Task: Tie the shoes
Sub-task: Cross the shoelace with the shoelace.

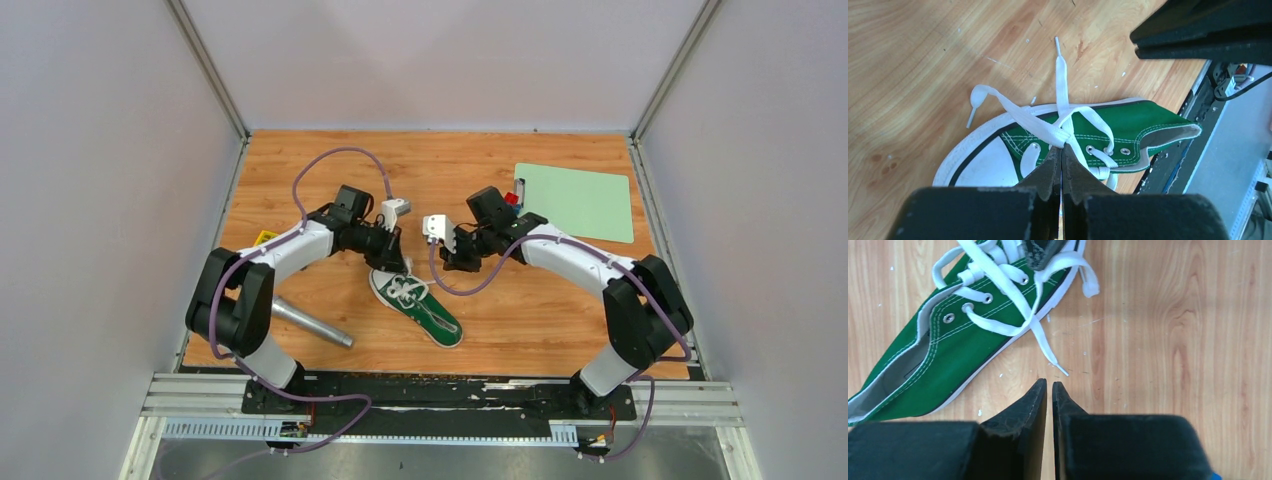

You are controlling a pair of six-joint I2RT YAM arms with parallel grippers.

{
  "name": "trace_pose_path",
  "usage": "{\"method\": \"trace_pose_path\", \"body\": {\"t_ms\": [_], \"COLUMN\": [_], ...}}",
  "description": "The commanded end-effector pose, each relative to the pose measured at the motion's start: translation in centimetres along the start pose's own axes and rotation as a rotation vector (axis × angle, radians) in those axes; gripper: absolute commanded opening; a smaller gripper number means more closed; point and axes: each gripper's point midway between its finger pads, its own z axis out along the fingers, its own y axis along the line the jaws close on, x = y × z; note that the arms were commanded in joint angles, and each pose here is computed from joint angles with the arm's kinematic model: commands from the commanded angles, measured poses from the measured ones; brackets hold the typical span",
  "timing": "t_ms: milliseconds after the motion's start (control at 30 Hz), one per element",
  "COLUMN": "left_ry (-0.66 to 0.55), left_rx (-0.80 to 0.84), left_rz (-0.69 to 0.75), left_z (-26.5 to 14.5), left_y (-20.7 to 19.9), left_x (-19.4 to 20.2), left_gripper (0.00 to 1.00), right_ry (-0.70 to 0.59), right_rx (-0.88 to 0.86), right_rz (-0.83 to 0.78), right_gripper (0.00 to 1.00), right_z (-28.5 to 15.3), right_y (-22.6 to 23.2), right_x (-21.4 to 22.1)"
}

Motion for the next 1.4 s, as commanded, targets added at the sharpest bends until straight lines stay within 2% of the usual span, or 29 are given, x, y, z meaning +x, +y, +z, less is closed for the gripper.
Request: {"method": "trace_pose_path", "body": {"t_ms": [0, 67, 200, 400, 567, 600, 700, 733, 867, 967, 1167, 1300, 1367], "left_ry": [-0.039, -0.033, -0.006, -0.010, -0.012, -0.014, -0.021, -0.024, -0.041, -0.059, -0.058, -0.056, -0.053], "left_rx": [0.023, -0.026, -0.137, -0.171, -0.149, -0.143, -0.110, -0.103, -0.045, 0.042, 0.185, 0.241, 0.229], "left_rz": [0.034, 0.030, 0.041, 0.037, 0.026, 0.026, 0.029, 0.031, 0.026, 0.039, 0.044, 0.061, 0.066], "left_z": [-0.3, -0.6, -1.2, -1.3, -1.1, -1.1, -0.9, -0.8, -0.6, -0.4, 0.4, 0.7, 0.7], "left_y": [-0.6, 0.1, 1.8, 2.3, 1.9, 1.8, 1.4, 1.3, 0.3, -1.0, -2.8, -3.9, -3.9], "left_x": [-2.5, -2.5, -2.1, -1.7, -1.5, -1.5, -1.4, -1.4, -2.2, -2.9, -4.0, -4.5, -4.5], "left_gripper": [0.00, 0.00, 0.00, 0.00, 0.00, 0.00, 0.00, 0.00, 0.00, 0.00, 0.00, 0.00, 0.00], "right_ry": [-0.027, -0.016, 0.014, 0.039, 0.050, 0.051, 0.066, 0.077, 0.098, 0.060, -0.023, -0.087, -0.137], "right_rx": [-0.048, -0.037, -0.046, -0.061, -0.100, -0.106, -0.108, -0.097, -0.022, 0.008, -0.063, -0.226, -0.381], "right_rz": [0.049, 0.025, -0.016, -0.100, -0.103, -0.105, -0.096, -0.096, -0.095, -0.037, 0.136, 0.355, 0.559], "right_gripper": [0.20, 0.29, 0.37, 0.40, 0.41, 0.37, 0.09, 0.02, 0.00, 0.00, 0.00, 0.00, 0.00], "right_z": [-0.3, 0.6, 3.0, 6.3, 8.3, 8.6, 8.9, 8.7, 6.0, 3.3, 0.5, 0.8, 0.8], "right_y": [1.3, 0.8, -0.4, -1.2, -0.7, -0.5, -0.3, -0.4, -1.7, -2.3, 0.0, 2.6, 4.0], "right_x": [-1.3, -0.5, 0.8, 0.9, 1.4, 1.5, 1.9, 2.1, 2.8, 1.9, -0.3, -2.0, -3.5]}}
